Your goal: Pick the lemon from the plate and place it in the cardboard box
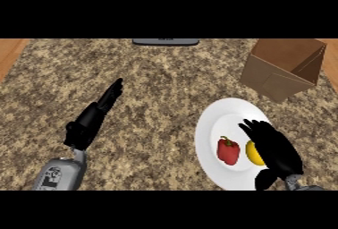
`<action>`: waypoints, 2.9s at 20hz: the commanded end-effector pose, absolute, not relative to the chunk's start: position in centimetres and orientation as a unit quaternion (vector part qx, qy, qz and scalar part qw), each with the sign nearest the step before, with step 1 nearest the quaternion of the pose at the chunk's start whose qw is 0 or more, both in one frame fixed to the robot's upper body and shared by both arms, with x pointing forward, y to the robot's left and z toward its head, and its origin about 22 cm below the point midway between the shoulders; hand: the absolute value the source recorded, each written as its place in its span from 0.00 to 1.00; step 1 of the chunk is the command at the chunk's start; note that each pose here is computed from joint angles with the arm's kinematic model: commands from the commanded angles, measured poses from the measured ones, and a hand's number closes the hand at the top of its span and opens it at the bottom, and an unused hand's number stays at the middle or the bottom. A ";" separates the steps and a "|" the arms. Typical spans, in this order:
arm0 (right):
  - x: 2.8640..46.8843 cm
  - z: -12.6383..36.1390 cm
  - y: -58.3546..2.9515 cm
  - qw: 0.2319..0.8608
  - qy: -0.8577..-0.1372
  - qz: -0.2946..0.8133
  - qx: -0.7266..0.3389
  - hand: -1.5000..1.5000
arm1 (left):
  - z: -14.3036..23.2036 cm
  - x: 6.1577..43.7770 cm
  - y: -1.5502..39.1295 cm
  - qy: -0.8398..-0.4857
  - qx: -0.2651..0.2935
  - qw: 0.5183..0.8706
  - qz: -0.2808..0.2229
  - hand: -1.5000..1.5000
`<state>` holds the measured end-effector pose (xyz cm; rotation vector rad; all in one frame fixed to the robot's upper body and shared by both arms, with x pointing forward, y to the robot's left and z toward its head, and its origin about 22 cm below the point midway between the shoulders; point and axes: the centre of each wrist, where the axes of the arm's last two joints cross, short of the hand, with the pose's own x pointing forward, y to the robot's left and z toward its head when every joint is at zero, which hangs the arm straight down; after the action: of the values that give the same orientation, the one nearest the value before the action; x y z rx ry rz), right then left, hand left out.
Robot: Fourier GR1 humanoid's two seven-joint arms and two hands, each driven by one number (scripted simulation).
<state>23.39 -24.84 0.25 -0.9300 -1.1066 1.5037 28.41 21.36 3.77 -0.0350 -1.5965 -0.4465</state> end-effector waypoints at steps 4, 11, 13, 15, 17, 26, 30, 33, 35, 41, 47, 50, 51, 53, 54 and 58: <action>24.2 -0.3 -22.9 0.490 -0.439 0.648 -0.383 1.00 | 3.6 28.3 21.1 -0.712 -0.010 0.673 -0.198 0.50; 24.8 -2.5 -24.0 0.487 -0.467 0.608 -0.419 1.00 | 3.4 29.6 20.7 -0.707 -0.017 0.676 -0.206 0.50; 26.4 -0.3 -20.8 0.566 -0.445 0.542 -0.433 1.00 | 4.1 28.2 20.3 -0.707 -0.026 0.676 -0.206 0.50; 27.8 0.6 -18.9 0.626 -0.432 0.477 -0.440 1.00 | 3.5 28.5 19.7 -0.712 -0.025 0.672 -0.202 0.50; 29.6 2.1 -17.6 0.651 -0.414 0.433 -0.466 1.00 | 4.4 28.8 20.0 -0.714 -0.020 0.667 -0.213 0.50; 31.4 9.6 -11.7 0.570 -0.457 0.352 -0.586 1.00 | 4.5 28.2 22.2 -0.708 -0.019 0.678 -0.196 0.50; 29.2 13.7 -8.9 0.558 -0.497 0.346 -0.567 1.00 | 3.6 28.4 20.4 -0.709 -0.017 0.676 -0.199 0.50; 27.8 17.4 -8.1 0.545 -0.526 0.330 -0.564 1.00 | 4.2 28.5 21.2 -0.709 -0.023 0.675 -0.204 0.50; 27.6 18.7 -8.2 0.534 -0.559 0.289 -0.564 1.00 | 3.3 28.4 20.3 -0.712 -0.024 0.673 -0.196 0.50; 27.2 22.5 -9.1 0.542 -0.569 0.212 -0.580 1.00 | 4.3 28.0 21.5 -0.706 -0.014 0.677 -0.208 0.50; 29.0 23.9 -10.0 0.546 -0.544 0.183 -0.610 1.00 | 3.9 29.2 20.8 -0.711 -0.024 0.673 -0.203 0.50; 30.9 26.1 -13.4 0.545 -0.543 0.161 -0.618 1.00 | 2.6 26.9 21.2 -0.706 -0.024 0.678 -0.201 0.50; 30.2 26.4 -13.1 0.546 -0.539 0.169 -0.619 1.00 | 3.9 28.7 20.2 -0.710 -0.022 0.675 -0.200 0.50; 31.6 26.0 -15.1 0.549 -0.537 0.161 -0.619 1.00 | 4.0 28.9 19.3 -0.710 -0.019 0.674 -0.205 0.50; 32.2 26.3 -15.0 0.550 -0.536 0.162 -0.620 1.00 | 4.5 27.9 22.3 -0.719 -0.025 0.665 -0.201 0.50; 34.8 25.5 -17.3 0.553 -0.546 0.149 -0.612 1.00 | 4.0 28.9 19.5 -0.713 -0.017 0.672 -0.201 0.50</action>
<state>32.68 -14.86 26.15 -1.4515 -1.2961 0.3941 28.29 20.80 4.25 -0.0447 -1.6009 -0.4565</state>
